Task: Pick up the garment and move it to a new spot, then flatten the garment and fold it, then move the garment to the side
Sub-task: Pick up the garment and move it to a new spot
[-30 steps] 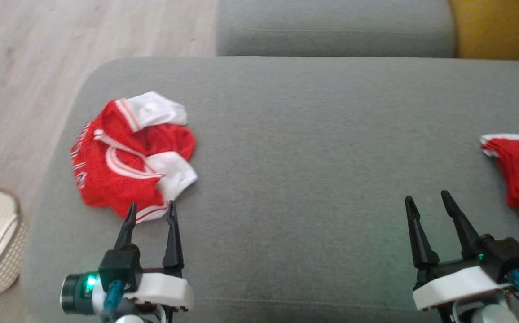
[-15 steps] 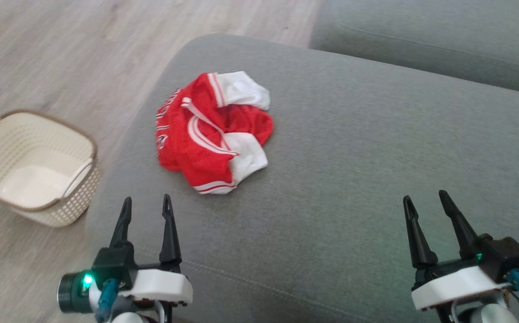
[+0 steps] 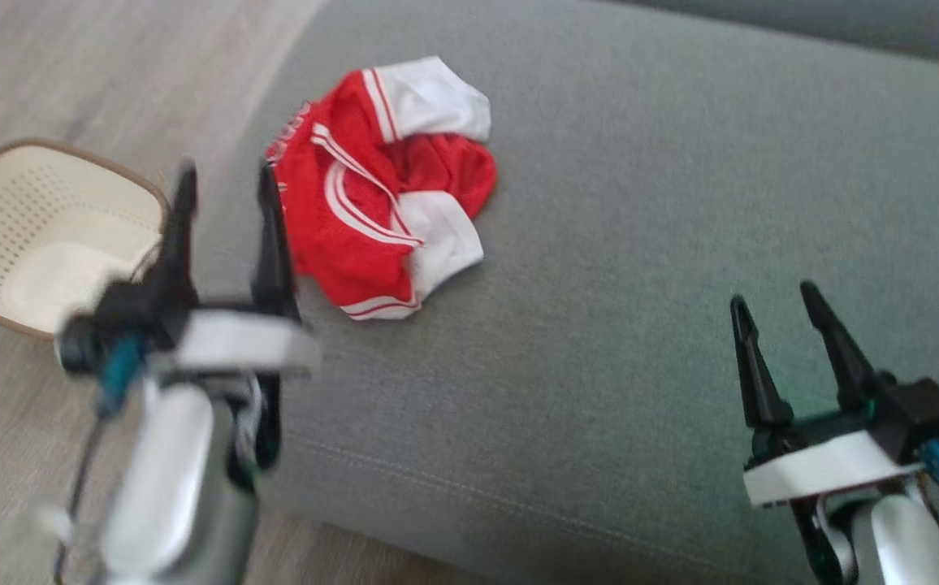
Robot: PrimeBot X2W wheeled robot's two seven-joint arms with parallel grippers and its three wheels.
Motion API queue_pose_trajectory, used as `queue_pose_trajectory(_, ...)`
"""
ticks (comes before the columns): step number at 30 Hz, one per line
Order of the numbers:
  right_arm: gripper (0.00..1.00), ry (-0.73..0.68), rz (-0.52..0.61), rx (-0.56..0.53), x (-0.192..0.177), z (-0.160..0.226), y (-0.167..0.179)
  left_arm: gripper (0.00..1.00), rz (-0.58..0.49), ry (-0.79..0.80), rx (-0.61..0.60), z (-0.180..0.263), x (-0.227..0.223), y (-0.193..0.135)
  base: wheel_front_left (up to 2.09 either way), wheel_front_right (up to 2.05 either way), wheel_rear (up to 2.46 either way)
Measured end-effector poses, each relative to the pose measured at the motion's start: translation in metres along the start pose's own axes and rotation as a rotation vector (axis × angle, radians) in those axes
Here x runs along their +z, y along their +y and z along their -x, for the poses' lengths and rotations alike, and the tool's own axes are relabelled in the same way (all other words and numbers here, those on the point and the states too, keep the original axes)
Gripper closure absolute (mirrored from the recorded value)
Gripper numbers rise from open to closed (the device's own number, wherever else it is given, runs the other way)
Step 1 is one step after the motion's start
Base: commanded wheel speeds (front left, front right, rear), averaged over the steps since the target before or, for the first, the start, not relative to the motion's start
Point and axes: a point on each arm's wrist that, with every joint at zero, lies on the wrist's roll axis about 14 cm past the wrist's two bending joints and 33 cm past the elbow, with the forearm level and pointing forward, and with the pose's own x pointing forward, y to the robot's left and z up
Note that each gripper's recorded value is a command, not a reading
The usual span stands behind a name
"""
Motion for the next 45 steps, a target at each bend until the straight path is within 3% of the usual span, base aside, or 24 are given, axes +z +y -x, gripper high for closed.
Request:
queue_pose_trajectory(4, 0.00, -0.004, -0.002, -0.020, -0.006, -0.010, -0.016, 0.00, -0.006, 0.020, -0.062, -0.051, -0.010, -0.009, 0.00, 0.00, 0.00)
queue_pose_trajectory(8, 0.00, -0.026, 0.019, -0.043, -0.007, -0.021, -0.038, 0.00, 0.088, 0.244, -0.046, -0.088, -0.062, -0.007, 0.00, 0.00, 0.00)
queue_pose_trajectory(14, 0.00, -0.060, 0.030, -0.083, -0.011, -0.037, -0.068, 0.00, 0.111, 0.513, -0.042, -0.126, -0.129, -0.022, 0.00, 0.00, 0.00)
queue_pose_trajectory(17, 0.00, -0.033, 0.030, -0.084, -0.026, -0.040, -0.076, 0.00, 0.099, 0.638, -0.032, -0.126, -0.168, -0.026, 0.00, 0.00, 0.00)
queue_pose_trajectory(22, 0.00, -0.005, 0.025, -0.089, -0.043, -0.042, -0.084, 0.00, 0.079, 0.864, -0.017, -0.088, -0.236, -0.026, 0.00, 0.00, 0.00)
queue_pose_trajectory(28, 0.00, 0.000, 0.036, -0.126, -0.044, -0.039, -0.098, 0.00, 0.083, 0.872, -0.056, -0.094, -0.252, -0.035, 0.00, 0.00, 0.00)
queue_pose_trajectory(29, 0.00, -0.001, 0.037, -0.132, -0.043, -0.038, -0.099, 0.89, 0.087, 0.847, -0.063, -0.096, -0.251, -0.036, 0.00, 0.00, 0.00)
queue_pose_trajectory(30, 0.00, -0.004, 0.038, -0.137, -0.041, -0.037, -0.100, 1.00, 0.088, 0.817, -0.067, -0.098, -0.249, -0.036, 0.00, 0.00, 0.00)
queue_pose_trajectory(38, 0.00, -0.073, 0.033, -0.174, -0.005, -0.030, -0.098, 1.00, 0.117, 0.584, -0.180, -0.119, -0.200, -0.066, 0.00, 0.00, 0.00)
queue_pose_trajectory(45, 0.00, -0.136, 0.043, -0.249, 0.035, 0.004, -0.103, 1.00, 0.146, 0.348, -0.439, -0.143, -0.117, -0.150, 0.00, 0.00, 0.00)
